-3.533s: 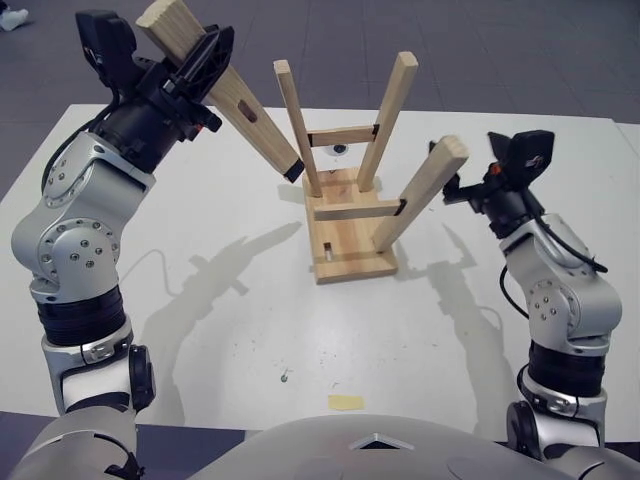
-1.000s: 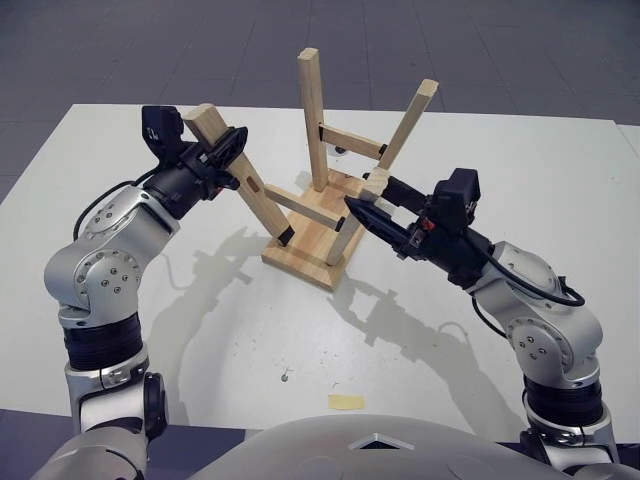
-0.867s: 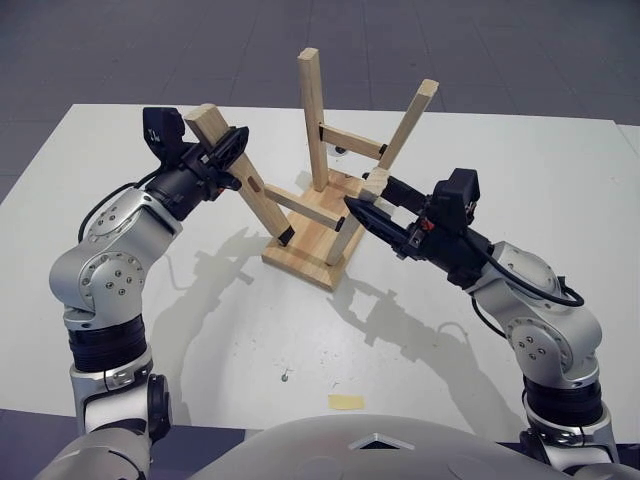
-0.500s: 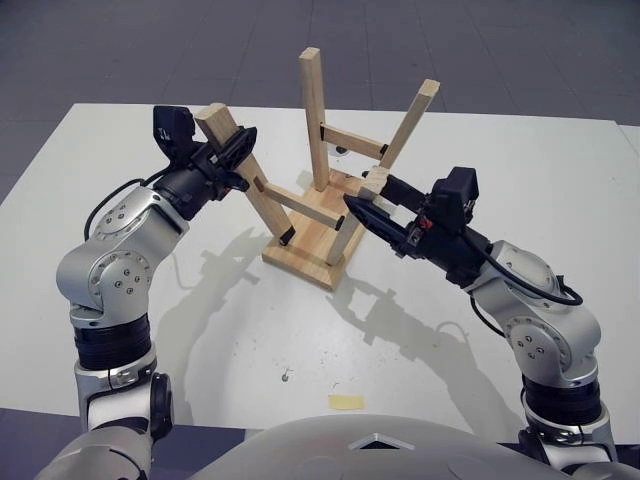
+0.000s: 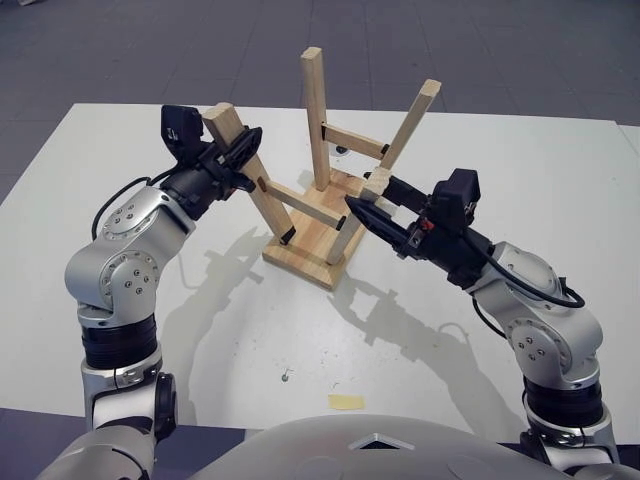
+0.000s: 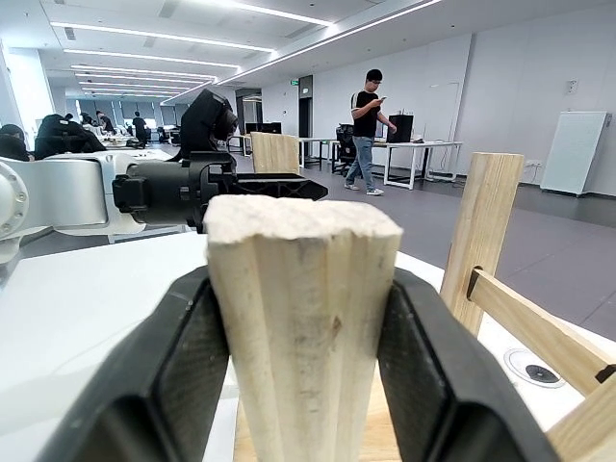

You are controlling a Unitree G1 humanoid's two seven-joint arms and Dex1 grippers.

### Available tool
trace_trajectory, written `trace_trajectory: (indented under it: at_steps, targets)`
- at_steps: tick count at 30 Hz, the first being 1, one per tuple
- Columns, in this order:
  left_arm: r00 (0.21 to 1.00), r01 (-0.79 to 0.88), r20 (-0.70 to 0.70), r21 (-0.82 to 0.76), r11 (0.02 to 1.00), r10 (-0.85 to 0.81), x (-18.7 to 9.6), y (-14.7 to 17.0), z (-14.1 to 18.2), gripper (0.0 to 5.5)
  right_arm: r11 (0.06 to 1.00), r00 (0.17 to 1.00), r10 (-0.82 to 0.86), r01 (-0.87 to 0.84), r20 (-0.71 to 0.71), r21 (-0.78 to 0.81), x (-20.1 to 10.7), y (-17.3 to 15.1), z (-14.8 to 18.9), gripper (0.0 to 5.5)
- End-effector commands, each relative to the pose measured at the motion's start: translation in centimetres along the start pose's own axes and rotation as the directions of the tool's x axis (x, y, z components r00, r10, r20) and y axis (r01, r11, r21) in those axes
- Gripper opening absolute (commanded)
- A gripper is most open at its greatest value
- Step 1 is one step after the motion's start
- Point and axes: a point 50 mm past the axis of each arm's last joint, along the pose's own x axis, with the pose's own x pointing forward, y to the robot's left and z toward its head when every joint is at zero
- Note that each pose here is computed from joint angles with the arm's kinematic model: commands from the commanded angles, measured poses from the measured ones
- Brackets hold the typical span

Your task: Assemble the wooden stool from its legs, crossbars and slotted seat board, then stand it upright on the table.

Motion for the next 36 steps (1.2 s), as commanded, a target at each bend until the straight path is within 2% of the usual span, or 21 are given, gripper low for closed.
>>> trace_trajectory:
  at_steps: [1,7,12,16,20,21,26,30,34,36]
  targets:
    - [0.978,0.190,-0.082,-0.028,0.981,-0.191,1.1,-3.4,-1.7,1.02,0.998,0.995,0.054,-0.053,-0.089,0.015,0.8,0.5,-1.4,2.08]
    - [0.969,0.223,-0.109,0.002,0.975,-0.222,1.3,-4.2,-2.3,1.02,0.999,0.990,0.050,-0.050,-0.133,0.003,1.5,0.4,-1.8,2.07]
    - [0.956,0.257,-0.169,0.077,0.963,-0.241,1.1,-4.7,-3.4,1.04,0.995,0.987,-0.021,0.035,-0.158,0.090,2.8,-0.3,-2.0,2.07]
    - [0.965,0.220,-0.167,0.092,0.971,-0.203,0.9,-4.2,-3.7,1.04,0.987,0.982,-0.066,0.090,-0.178,0.130,2.5,-0.9,-1.9,2.07]
    - [0.967,0.209,-0.165,0.088,0.974,-0.192,0.9,-3.9,-3.8,1.06,0.990,0.992,-0.031,0.047,-0.123,0.130,2.2,-0.5,-1.1,2.07]
    - [0.969,0.202,-0.162,0.085,0.976,-0.187,0.9,-3.8,-3.7,1.06,0.992,0.995,-0.011,0.023,-0.095,0.125,2.1,-0.4,-0.5,2.43]
    - [0.974,0.191,-0.139,0.094,0.977,-0.178,0.9,-3.4,-2.9,1.06,0.980,0.992,0.070,-0.087,0.100,0.178,1.3,-0.3,3.2,3.19]
    - [0.971,0.208,-0.137,0.099,0.973,-0.194,1.2,-3.6,-2.8,1.06,0.953,0.957,0.130,-0.193,0.260,0.232,0.7,-0.3,6.4,3.83]
    - [0.972,0.208,-0.134,0.096,0.973,-0.195,1.1,-3.7,-2.9,1.06,0.926,0.916,0.120,-0.242,0.382,0.289,0.5,-0.9,9.0,4.47]
    - [0.971,0.210,-0.135,0.095,0.973,-0.197,1.0,-3.7,-2.9,1.06,0.931,0.919,0.055,-0.189,0.391,0.312,0.5,-2.0,9.7,4.81]
